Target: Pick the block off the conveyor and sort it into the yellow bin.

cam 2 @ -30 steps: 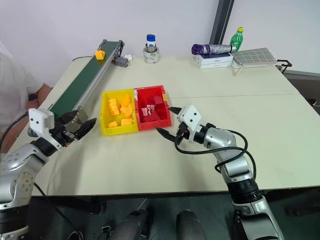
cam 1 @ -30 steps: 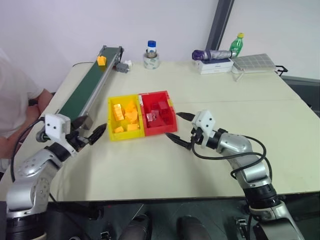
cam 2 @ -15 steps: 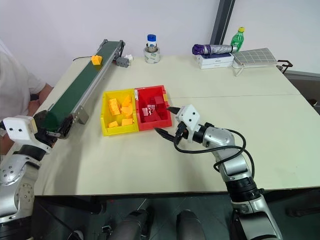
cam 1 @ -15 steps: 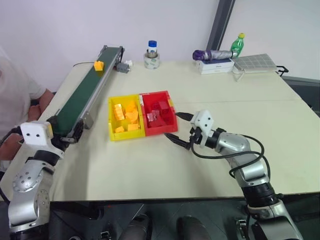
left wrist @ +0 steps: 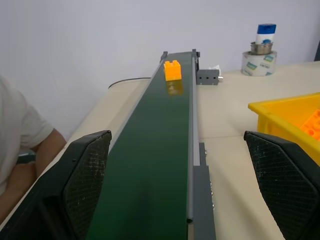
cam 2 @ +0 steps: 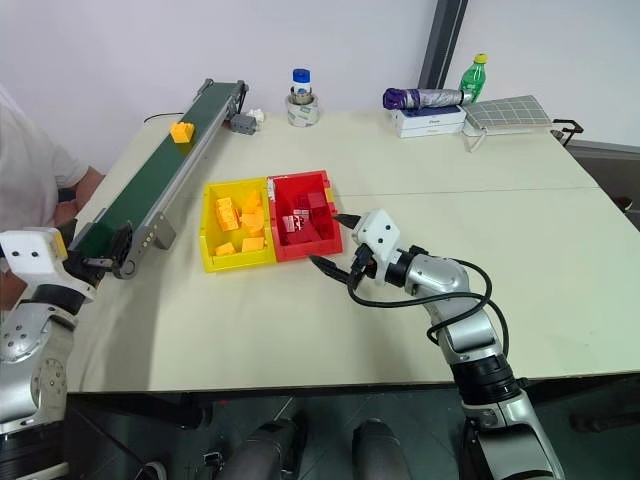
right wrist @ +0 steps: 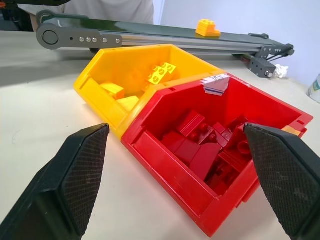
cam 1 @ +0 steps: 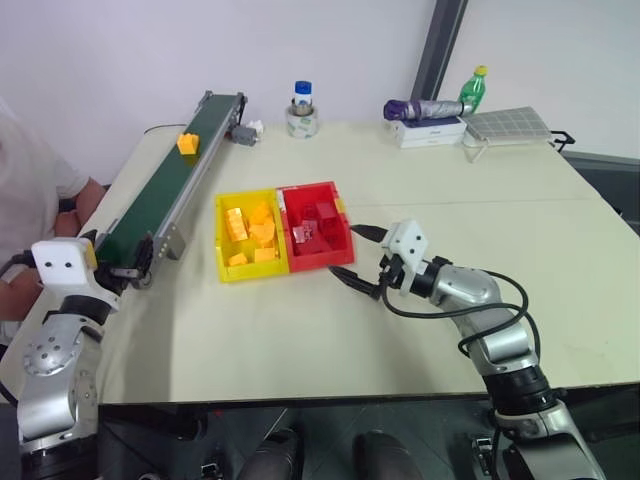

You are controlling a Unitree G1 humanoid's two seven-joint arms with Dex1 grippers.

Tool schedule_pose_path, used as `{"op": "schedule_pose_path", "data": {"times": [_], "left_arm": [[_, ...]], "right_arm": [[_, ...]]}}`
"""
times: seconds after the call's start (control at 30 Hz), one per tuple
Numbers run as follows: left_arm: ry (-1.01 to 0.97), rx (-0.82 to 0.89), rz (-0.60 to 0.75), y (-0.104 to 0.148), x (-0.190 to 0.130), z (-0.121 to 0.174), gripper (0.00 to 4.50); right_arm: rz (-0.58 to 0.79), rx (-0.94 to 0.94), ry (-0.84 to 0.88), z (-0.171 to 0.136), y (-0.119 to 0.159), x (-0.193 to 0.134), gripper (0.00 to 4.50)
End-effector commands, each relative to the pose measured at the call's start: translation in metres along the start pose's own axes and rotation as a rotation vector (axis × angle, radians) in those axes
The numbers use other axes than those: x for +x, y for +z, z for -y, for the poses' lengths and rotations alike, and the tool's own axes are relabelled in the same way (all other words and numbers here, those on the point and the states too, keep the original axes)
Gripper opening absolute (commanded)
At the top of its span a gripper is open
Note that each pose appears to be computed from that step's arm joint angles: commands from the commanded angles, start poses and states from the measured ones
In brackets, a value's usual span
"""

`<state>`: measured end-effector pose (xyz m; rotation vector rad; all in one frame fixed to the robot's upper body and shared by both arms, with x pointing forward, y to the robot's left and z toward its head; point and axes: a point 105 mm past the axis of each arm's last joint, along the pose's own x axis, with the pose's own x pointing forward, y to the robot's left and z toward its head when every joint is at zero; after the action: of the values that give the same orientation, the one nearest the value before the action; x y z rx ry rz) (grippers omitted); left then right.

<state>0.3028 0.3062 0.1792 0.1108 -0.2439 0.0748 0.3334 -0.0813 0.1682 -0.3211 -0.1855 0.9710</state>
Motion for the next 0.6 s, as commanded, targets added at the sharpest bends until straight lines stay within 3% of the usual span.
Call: {"op": "schedule_pose_path", "data": {"times": [0.03, 0.43, 0.6], "left_arm": [[0.0, 0.022, 0.048, 0.013, 0.003, 0.0, 4.48], [0.063, 0.04, 0.017, 0.008, 0.022, -0.007, 4.48], [0.088, 0.042, -0.067, -0.002, 0.045, -0.008, 4.48]], "right_arm": [[0.05, -0.02, -0.006, 0.0, 0.013, 0.0, 4.5], [0.048, -0.028, -0.005, 0.0, 0.013, 0.0, 4.5], [0.046, -0.031, -0.003, 0.0, 0.013, 0.002, 4.5]]}}
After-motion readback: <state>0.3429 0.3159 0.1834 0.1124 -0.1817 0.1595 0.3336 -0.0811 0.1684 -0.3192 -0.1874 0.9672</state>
